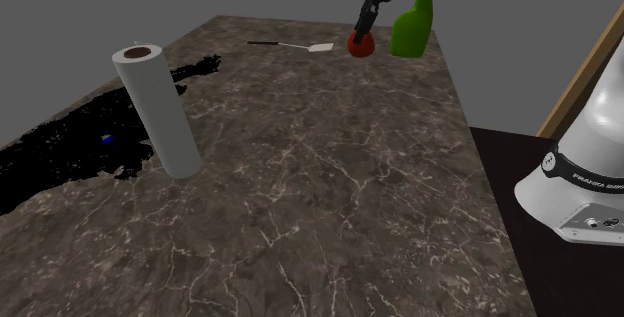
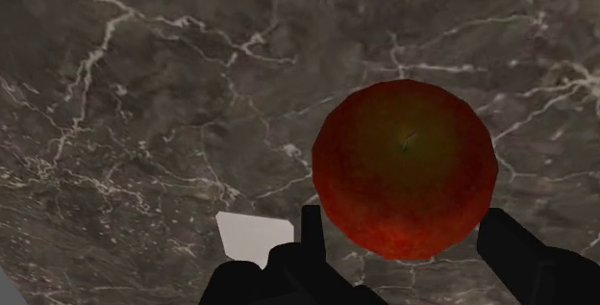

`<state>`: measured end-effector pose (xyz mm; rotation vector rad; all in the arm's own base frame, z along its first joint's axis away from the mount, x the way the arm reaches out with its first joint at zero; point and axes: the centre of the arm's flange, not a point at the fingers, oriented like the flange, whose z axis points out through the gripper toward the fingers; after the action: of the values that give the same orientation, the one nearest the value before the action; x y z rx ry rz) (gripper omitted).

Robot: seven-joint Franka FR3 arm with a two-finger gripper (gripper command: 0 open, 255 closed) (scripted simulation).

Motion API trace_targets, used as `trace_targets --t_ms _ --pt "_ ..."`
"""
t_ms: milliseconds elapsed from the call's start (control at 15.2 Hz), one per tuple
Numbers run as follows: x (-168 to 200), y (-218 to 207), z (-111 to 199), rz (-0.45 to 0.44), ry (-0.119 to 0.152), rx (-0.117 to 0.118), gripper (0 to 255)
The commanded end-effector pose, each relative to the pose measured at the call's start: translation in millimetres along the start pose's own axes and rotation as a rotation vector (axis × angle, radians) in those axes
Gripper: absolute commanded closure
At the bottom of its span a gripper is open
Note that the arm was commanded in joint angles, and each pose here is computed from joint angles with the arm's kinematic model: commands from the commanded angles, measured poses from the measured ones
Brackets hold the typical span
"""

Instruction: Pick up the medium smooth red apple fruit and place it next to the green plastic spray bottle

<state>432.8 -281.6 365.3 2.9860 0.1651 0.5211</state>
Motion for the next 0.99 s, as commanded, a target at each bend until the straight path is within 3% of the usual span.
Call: trace_targets --t_ms 0,198,726,792,924 --pt "-2.7 -0.6 9.1 0.0 0.0 -0.001 255" --pt "-7.3 -2.3 22.2 0.0 0.0 -0.001 255" --pt "-7.3 -2.3 22.2 0.0 0.0 -0.001 255" --pt "-7.1 -2.5 22.4 0.0 0.0 -0.001 0" --pt "-6.7 -2.2 22.5 0.0 0.0 -0.001 0"
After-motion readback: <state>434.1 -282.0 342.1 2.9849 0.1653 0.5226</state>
